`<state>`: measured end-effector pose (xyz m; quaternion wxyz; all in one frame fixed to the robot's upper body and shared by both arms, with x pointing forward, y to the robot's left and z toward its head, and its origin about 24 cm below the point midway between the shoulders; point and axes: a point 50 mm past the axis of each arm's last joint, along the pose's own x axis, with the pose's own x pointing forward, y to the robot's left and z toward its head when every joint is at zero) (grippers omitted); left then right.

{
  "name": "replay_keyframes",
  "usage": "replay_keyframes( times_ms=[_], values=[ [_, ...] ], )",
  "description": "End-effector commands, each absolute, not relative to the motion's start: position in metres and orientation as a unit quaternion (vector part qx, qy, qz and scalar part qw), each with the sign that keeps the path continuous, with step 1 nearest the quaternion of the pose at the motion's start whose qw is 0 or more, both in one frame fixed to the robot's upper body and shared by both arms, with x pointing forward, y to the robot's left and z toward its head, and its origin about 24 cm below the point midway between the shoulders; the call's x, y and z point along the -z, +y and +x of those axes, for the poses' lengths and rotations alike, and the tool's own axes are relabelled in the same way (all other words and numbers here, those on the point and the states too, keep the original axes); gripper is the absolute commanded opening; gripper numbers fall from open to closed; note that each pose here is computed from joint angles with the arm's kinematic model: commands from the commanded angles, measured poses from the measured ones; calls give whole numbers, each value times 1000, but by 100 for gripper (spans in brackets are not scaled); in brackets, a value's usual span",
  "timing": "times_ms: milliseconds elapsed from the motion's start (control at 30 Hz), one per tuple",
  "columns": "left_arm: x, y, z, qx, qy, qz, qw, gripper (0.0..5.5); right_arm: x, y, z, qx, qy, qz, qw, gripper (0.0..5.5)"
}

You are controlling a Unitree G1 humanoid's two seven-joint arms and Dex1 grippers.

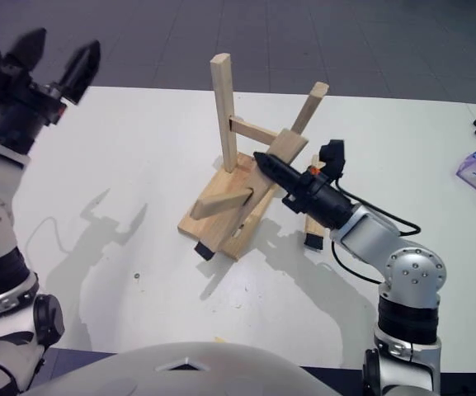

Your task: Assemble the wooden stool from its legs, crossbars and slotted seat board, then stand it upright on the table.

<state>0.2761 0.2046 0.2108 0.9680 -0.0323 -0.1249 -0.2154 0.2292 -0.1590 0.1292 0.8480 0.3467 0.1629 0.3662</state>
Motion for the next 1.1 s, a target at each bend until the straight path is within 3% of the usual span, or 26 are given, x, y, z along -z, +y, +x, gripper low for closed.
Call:
replay_keyframes(
  times_ms=[33, 167, 300, 467, 667, 833, 1100],
  values=[
    [-203, 196, 276, 218, -115, -20, 969, 540, -112, -160, 236, -321, 192, 213, 903, 102],
    [-202, 199, 277, 211, -113, -14, 971, 540, -131, -172, 249, -320, 138, 86, 933, 102],
    [-199, 197, 278, 214, -108, -12, 971, 540, -162, -184, 266, -321, 74, 32, 944, 102],
    [-195, 195, 278, 212, -104, -9, 972, 540, -171, -197, 278, -316, 53, -19, 947, 102],
    [-188, 193, 280, 213, -94, -8, 972, 540, -192, -222, 294, -250, -24, 163, 954, 102],
    [-183, 191, 281, 212, -86, -10, 974, 540, -189, -262, 315, -96, -53, 166, 980, 102],
    [-176, 183, 281, 217, -80, -14, 973, 540, -151, -255, 320, -6, -51, 185, 981, 102]
  ],
)
